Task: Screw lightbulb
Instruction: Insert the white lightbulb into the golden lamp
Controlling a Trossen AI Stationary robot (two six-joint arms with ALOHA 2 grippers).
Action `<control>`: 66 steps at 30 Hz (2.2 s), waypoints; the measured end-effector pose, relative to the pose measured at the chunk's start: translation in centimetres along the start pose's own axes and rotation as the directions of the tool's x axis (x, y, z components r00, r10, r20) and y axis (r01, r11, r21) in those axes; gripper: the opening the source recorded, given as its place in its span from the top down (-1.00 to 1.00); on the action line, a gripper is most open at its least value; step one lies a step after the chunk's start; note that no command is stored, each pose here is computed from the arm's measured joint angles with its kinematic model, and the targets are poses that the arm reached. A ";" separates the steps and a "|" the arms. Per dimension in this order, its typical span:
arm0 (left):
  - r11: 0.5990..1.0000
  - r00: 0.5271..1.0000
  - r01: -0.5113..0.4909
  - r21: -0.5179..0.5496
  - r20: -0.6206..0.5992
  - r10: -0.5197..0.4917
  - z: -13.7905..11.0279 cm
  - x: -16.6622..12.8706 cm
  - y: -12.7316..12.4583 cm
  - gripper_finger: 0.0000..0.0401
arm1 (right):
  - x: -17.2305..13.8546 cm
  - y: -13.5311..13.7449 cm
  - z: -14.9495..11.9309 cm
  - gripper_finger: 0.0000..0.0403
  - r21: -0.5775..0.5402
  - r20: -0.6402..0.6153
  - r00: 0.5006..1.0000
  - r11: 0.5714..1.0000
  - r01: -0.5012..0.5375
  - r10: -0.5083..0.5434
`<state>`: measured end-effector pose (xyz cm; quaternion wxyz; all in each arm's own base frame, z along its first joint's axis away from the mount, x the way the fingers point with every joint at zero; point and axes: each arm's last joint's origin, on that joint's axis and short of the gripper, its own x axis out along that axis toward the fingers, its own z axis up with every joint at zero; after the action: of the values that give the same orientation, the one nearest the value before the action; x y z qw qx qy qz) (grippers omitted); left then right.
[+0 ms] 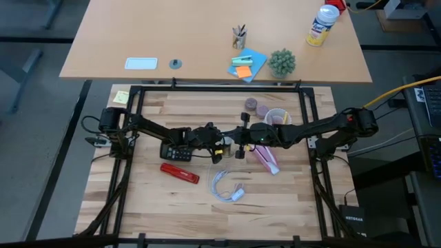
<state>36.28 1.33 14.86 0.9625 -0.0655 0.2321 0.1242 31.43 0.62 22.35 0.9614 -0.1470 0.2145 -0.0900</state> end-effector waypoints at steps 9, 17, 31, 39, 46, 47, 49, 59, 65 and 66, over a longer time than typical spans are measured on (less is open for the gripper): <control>1.000 1.000 -0.001 0.025 0.001 0.001 0.0 0.0 0.0 0.28 | 0.0 0.1 -0.2 0.96 -0.002 -0.015 1.000 1.000 -0.012 0.012; 0.999 1.000 -0.006 0.034 -0.001 0.006 0.0 0.0 0.0 0.05 | 0.1 0.3 -0.6 0.96 -0.008 -0.031 0.998 0.999 -0.053 0.053; 1.000 1.000 -0.008 0.028 0.007 0.007 0.2 -0.2 0.0 0.05 | 0.2 0.1 -0.6 0.96 -0.008 -0.039 0.999 1.000 0.018 -0.018; 1.000 1.000 -0.007 0.020 0.008 0.007 0.3 -0.3 0.0 0.06 | 0.3 -0.5 -0.6 0.96 0.003 -0.034 0.999 1.000 0.025 -0.025; 0.998 0.999 0.051 0.027 0.006 -0.051 0.2 -0.4 -0.7 0.06 | 0.5 -0.7 -0.6 0.96 0.012 -0.013 1.000 1.000 0.014 -0.014; 0.998 0.998 0.056 0.029 0.005 -0.057 0.2 -0.4 -0.8 0.06 | 0.5 -0.7 -0.6 0.96 0.012 -0.014 1.000 1.000 0.014 -0.014; 0.997 0.998 0.067 0.035 0.003 -0.067 0.1 -0.5 -1.2 0.06 | 0.5 -0.7 -0.7 0.96 0.010 -0.021 1.000 1.000 0.012 -0.012; 0.997 0.998 0.070 0.045 0.000 -0.070 0.0 -0.6 -1.7 0.06 | 1.0 -0.3 -1.4 0.96 0.017 -0.077 0.997 1.000 0.026 -0.025; 0.997 0.998 0.066 0.045 -0.001 -0.066 0.0 -0.6 -1.7 0.06 | 0.6 -0.7 -1.0 0.96 0.001 -0.067 0.994 0.997 0.081 -0.081; 0.997 0.998 0.066 0.044 -0.001 -0.066 0.0 -0.6 -1.7 0.06 | 0.5 -0.7 -1.0 0.96 -0.002 -0.068 0.995 0.997 0.079 -0.079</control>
<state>36.22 -0.44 15.29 0.9673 -0.0517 0.2324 0.0871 31.34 -0.38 21.55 0.9493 -0.1519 0.2411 -0.1328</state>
